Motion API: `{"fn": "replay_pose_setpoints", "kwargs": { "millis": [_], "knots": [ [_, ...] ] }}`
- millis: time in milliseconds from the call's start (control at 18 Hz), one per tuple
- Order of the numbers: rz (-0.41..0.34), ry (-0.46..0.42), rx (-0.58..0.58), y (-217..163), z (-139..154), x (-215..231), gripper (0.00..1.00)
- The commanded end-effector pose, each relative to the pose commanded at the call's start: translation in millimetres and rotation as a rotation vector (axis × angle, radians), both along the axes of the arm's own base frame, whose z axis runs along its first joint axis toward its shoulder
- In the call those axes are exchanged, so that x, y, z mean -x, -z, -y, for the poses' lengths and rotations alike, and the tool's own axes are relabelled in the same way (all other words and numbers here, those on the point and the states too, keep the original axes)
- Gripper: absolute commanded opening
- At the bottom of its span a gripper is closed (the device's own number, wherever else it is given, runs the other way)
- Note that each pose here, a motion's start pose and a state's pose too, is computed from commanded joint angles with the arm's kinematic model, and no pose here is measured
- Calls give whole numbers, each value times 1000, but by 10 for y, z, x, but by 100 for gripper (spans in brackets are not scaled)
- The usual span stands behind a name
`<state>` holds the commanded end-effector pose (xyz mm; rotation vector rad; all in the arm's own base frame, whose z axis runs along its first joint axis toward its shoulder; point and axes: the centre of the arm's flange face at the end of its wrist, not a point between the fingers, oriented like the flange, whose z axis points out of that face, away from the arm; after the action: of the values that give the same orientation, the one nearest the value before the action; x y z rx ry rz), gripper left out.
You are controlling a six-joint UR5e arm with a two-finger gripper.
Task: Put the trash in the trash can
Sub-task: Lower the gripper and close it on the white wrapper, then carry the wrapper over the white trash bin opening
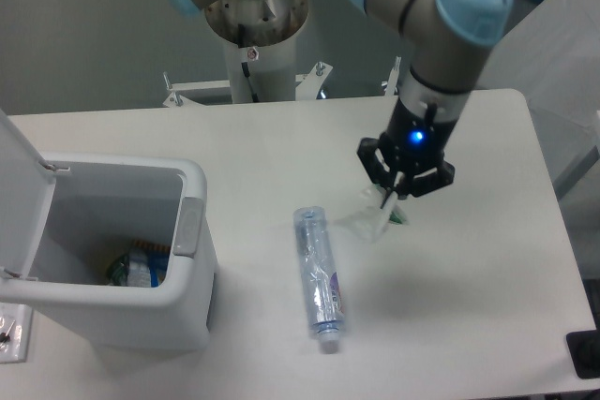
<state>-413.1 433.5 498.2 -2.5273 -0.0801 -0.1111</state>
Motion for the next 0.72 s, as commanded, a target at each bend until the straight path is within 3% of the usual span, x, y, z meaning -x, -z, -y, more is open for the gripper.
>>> {"fn": "replay_pose_setpoints", "kwargs": {
  "millis": [444,722],
  "knots": [
    [109,46,-348,-457,-248,-259,0],
    [285,29,-377,-526,-530,-643,4]
  ]
}}
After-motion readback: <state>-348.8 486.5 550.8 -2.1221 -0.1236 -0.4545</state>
